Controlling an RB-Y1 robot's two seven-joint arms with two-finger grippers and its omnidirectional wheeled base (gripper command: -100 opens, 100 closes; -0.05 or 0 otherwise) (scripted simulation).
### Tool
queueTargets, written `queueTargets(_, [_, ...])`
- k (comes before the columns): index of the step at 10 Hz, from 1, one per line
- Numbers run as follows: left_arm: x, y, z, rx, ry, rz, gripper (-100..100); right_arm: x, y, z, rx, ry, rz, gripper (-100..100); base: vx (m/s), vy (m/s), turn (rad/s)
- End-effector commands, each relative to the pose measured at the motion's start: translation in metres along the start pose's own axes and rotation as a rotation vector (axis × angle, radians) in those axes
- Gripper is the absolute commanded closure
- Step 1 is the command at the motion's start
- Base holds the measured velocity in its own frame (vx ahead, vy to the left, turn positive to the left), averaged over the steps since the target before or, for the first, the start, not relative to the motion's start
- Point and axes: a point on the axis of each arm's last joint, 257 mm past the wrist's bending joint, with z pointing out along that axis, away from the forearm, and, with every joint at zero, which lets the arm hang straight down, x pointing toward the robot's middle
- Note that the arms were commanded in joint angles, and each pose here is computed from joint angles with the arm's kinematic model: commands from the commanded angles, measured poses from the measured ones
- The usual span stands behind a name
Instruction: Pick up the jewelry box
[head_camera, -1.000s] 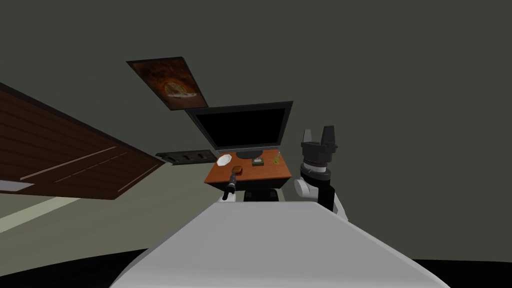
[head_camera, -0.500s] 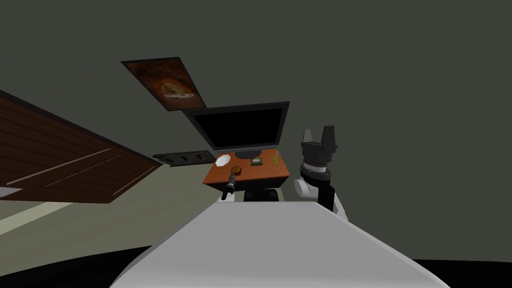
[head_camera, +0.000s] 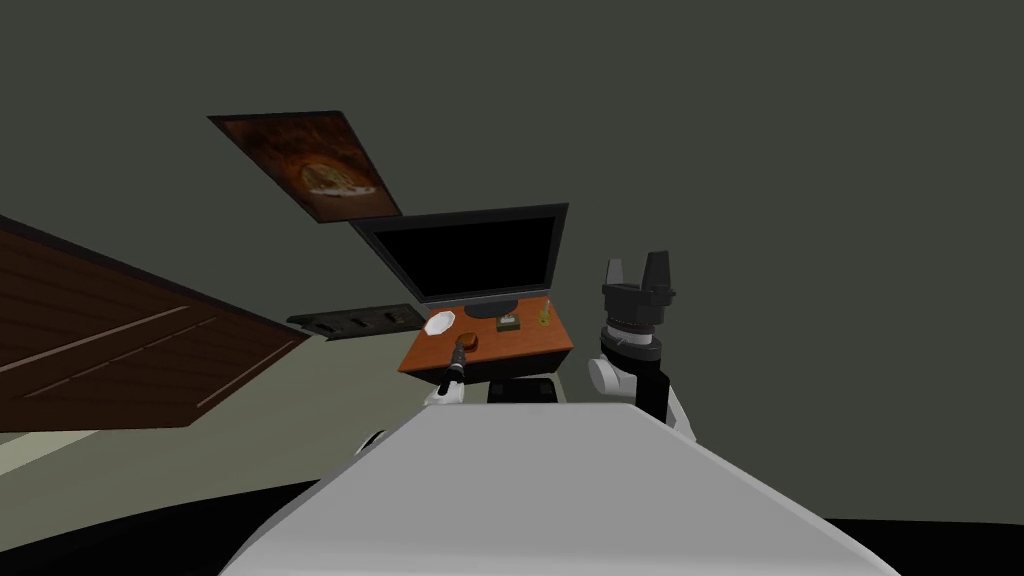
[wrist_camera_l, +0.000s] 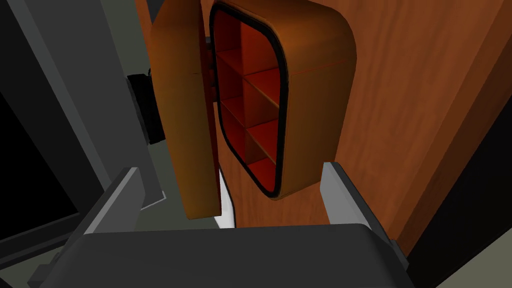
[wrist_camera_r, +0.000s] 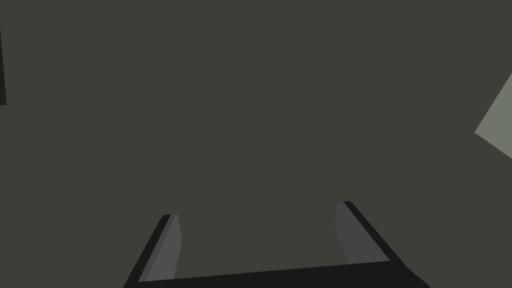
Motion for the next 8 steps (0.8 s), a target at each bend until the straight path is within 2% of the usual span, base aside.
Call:
queueTargets(1, [-0.004, 0.017, -0.007, -0.032, -0.007, 0.000, -100, 0.000, 0.000, 0.000, 0.000, 0.000, 0.000, 0, -0.008, -0.013, 0.009])
queueTargets(2, [-0.015, 0.000, 0.002, 0.001, -0.020, -0.008, -100, 0.000, 0.000, 0.000, 0.000, 0.000, 0.000, 0, -0.014, -0.024, -0.097])
queueTargets(3, [-0.017, 0.015, -0.004, -0.032, -0.024, -0.006, -100, 0.000, 0.000, 0.000, 0.000, 0.000, 0.000, 0, -0.012, -0.023, -0.055])
queueTargets(4, [-0.029, 0.007, 0.001, -0.019, -0.041, -0.014, -100, 0.000, 0.000, 0.000, 0.000, 0.000, 0.000, 0, -0.017, -0.032, -0.107])
queueTargets(5, [-0.030, 0.013, -0.001, -0.033, -0.043, -0.013, -100, 0.000, 0.000, 0.000, 0.000, 0.000, 0.000, 0, -0.015, -0.024, -0.036])
queueTargets(6, [-0.042, 0.004, 0.003, -0.017, -0.060, -0.021, -100, 0.000, 0.000, 0.000, 0.000, 0.000, 0.000, 0, -0.020, -0.030, -0.085])
queueTargets(7, [-0.040, -0.006, 0.007, 0.005, -0.057, -0.022, -100, 0.000, 0.000, 0.000, 0.000, 0.000, 0.000, 0, -0.017, -0.026, -0.043])
queueTargets(8, [-0.042, 0.006, 0.003, -0.021, -0.061, -0.021, -100, 0.000, 0.000, 0.000, 0.000, 0.000, 0.000, 0, -0.002, -0.011, 0.003])
